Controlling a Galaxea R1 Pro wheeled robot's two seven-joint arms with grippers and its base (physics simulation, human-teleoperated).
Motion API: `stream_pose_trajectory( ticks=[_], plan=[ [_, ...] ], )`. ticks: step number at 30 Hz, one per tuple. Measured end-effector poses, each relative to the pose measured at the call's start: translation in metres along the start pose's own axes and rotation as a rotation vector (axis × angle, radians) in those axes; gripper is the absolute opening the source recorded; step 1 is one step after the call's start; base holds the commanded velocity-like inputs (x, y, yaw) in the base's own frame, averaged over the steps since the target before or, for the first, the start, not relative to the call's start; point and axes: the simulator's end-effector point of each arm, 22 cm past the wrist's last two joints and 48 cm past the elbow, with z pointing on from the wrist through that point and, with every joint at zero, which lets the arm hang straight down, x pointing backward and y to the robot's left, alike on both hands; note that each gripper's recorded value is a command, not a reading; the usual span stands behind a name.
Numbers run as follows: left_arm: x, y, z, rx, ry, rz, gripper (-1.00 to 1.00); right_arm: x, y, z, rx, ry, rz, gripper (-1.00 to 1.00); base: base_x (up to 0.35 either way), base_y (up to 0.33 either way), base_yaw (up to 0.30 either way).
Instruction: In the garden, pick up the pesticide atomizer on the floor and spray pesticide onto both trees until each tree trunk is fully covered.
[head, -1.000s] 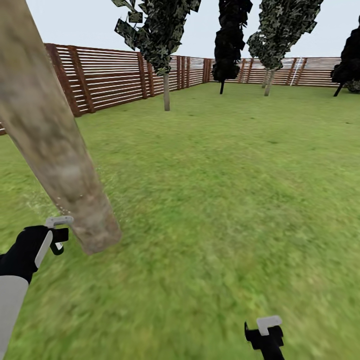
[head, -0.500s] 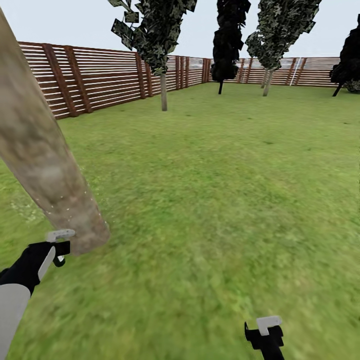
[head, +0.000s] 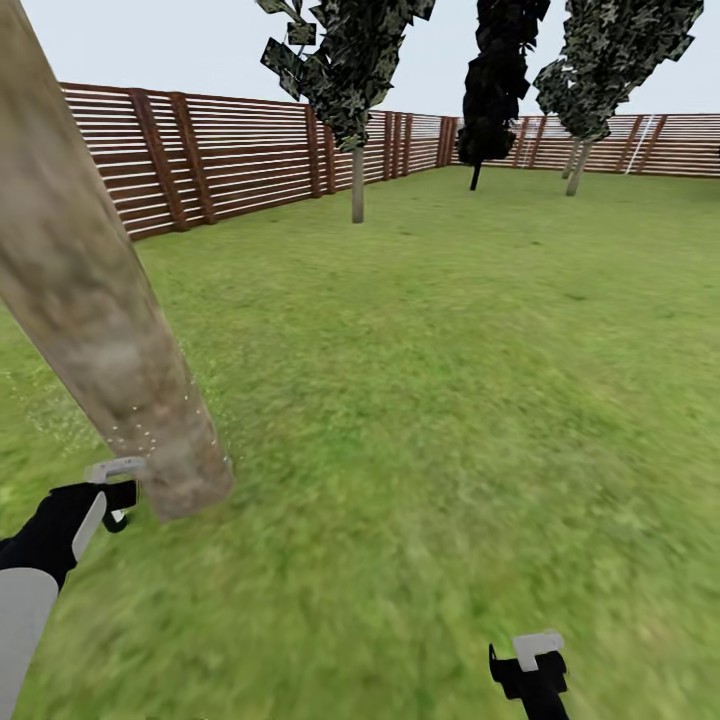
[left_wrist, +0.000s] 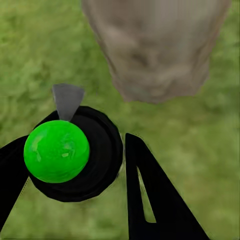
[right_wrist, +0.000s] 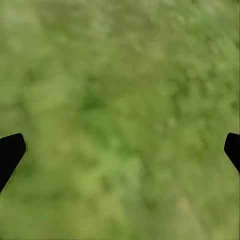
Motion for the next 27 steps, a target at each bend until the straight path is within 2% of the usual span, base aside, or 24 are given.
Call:
stream_pose_trajectory(
  ticks=[2, 4, 7, 8, 9, 11, 14, 18, 22, 27],
  plan=[
    [0.003, 0.003, 0.001, -0.015, 0.006, 0.007, -1.0, 0.0, 0.0, 0.0, 0.0, 0.0, 0.0, 1.0, 0.008, 0.0, 0.148],
    [0.012, 0.011, 0.002, -0.062, 0.019, 0.012, -1.0, 0.0, 0.0, 0.0, 0.0, 0.0, 0.0, 1.0, 0.001, 0.0, 0.023],
    [0.029, 0.016, 0.004, -0.082, 0.04, 0.016, -1.0, 0.0, -0.001, 0.0, 0.001, 0.0, -0.001, 1.0, 0.0, 0.0, 0.002],
    [0.032, 0.018, 0.005, -0.083, 0.024, 0.015, -1.0, 0.0, -0.001, 0.0, 0.001, 0.0, -0.001, 1.0, 0.072, 0.0, 0.0],
    [0.031, 0.016, 0.009, -0.081, -0.034, 0.007, -1.0, 0.0, -0.001, 0.0, 0.001, 0.0, -0.001, 1.0, 0.227, 0.0, 0.0],
    [0.047, 0.016, 0.015, -0.086, -0.033, 0.009, -1.0, 0.0, -0.001, 0.0, 0.001, 0.0, -0.002, 1.0, 0.286, 0.0, 0.0],
    [0.05, 0.017, 0.016, -0.087, -0.033, 0.009, -1.0, 0.0, -0.001, 0.0, 0.0, 0.0, -0.001, 1.0, 0.294, 0.087, 0.002],
    [0.038, 0.018, 0.015, -0.091, -0.094, -0.002, -1.0, 0.0, 0.0, 0.0, -0.002, -0.001, -0.003, 1.0, 0.259, 0.214, 0.191],
    [0.038, 0.017, 0.016, -0.089, -0.099, -0.005, -1.0, 0.0, 0.0, 0.0, -0.001, -0.001, -0.002, 1.0, 0.042, 0.038, 0.271],
    [0.037, 0.016, 0.016, -0.086, -0.101, -0.01, -1.0, 0.0, 0.001, 0.0, -0.002, -0.001, -0.002, 1.0, 0.001, -0.164, 0.045]
  ],
)
